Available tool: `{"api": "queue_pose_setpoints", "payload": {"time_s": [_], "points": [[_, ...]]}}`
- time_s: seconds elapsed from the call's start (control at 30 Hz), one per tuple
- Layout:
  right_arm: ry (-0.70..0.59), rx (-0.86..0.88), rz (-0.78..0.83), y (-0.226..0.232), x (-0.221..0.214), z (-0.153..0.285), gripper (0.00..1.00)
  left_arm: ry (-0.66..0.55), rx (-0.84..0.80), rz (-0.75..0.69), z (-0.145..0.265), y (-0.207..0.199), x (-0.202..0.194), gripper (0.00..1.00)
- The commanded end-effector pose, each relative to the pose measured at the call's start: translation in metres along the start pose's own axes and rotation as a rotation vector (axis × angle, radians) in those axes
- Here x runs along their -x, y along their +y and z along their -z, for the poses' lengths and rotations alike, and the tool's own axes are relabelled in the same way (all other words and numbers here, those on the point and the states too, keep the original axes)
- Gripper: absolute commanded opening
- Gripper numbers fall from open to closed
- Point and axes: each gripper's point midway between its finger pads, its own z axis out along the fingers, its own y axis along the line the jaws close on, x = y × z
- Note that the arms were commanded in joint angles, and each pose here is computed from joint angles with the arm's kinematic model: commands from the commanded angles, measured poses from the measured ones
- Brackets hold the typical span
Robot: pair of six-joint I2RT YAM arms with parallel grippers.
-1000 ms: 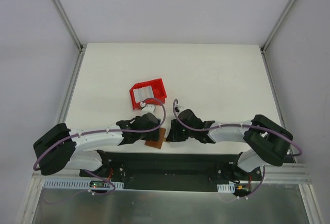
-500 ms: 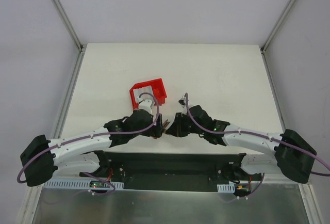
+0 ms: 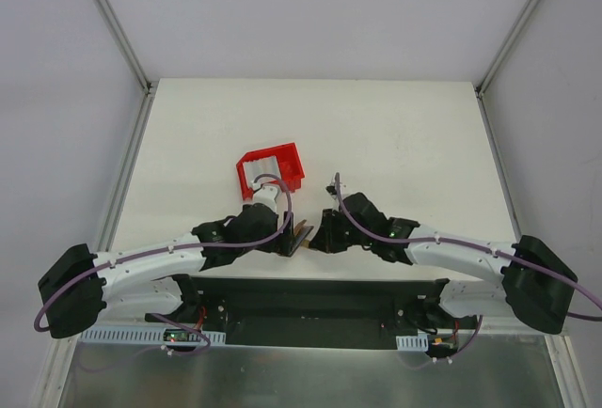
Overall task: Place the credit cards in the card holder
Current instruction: Open the card holder at the center of the board.
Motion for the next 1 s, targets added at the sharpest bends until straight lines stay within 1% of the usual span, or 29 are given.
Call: {"api": "queue_pose_setpoints", "payload": {"time_s": [0.0, 0.07, 0.17, 0.33, 0.43, 0.47, 0.5, 0.53, 0.63, 0.73, 0.8, 0.87, 0.97], "points": [[-0.023, -0.023, 0.010, -0.010, 0.000, 0.009, 0.00, -0.032, -0.003, -0.013, -0.001, 0.002, 0.004, 0.79], [-0.022, -0.018, 0.016, -0.009, 0.001, 0.009, 0.00, -0.022, -0.034, -0.027, -0.003, -0.005, 0.004, 0.73], [-0.024, -0.013, 0.028, -0.005, 0.004, 0.009, 0.00, -0.015, -0.053, -0.043, -0.005, -0.011, 0.006, 0.70], [-0.030, -0.011, 0.042, -0.003, 0.010, 0.009, 0.00, -0.003, -0.056, -0.084, -0.009, -0.014, 0.008, 0.42], [-0.044, -0.007, 0.053, -0.002, 0.017, 0.013, 0.00, 0.005, -0.026, -0.079, -0.011, -0.009, 0.007, 0.19], [-0.049, -0.009, 0.059, -0.002, 0.020, 0.015, 0.00, 0.007, -0.009, -0.071, -0.011, -0.006, 0.005, 0.10], [-0.063, -0.006, 0.063, 0.000, 0.026, 0.016, 0.01, 0.007, 0.019, -0.055, -0.012, 0.001, 0.003, 0.03], [-0.054, -0.021, 0.065, -0.004, 0.025, 0.019, 0.00, 0.009, 0.053, -0.035, -0.012, 0.009, 0.000, 0.00], [-0.057, -0.051, 0.073, -0.012, 0.031, 0.023, 0.00, 0.043, 0.134, 0.029, -0.013, 0.033, -0.021, 0.00], [-0.013, -0.145, 0.058, -0.038, 0.023, 0.022, 0.00, 0.068, 0.184, 0.113, -0.015, 0.048, -0.041, 0.00], [0.001, -0.165, 0.045, -0.048, 0.017, 0.020, 0.00, 0.099, 0.221, 0.153, -0.017, 0.057, -0.056, 0.00], [-0.007, -0.160, 0.048, -0.047, 0.018, 0.021, 0.00, 0.127, 0.237, 0.195, -0.019, 0.060, -0.068, 0.00], [-0.018, -0.178, 0.055, -0.051, 0.021, 0.023, 0.00, 0.123, 0.240, 0.196, -0.019, 0.060, -0.067, 0.00]]}}
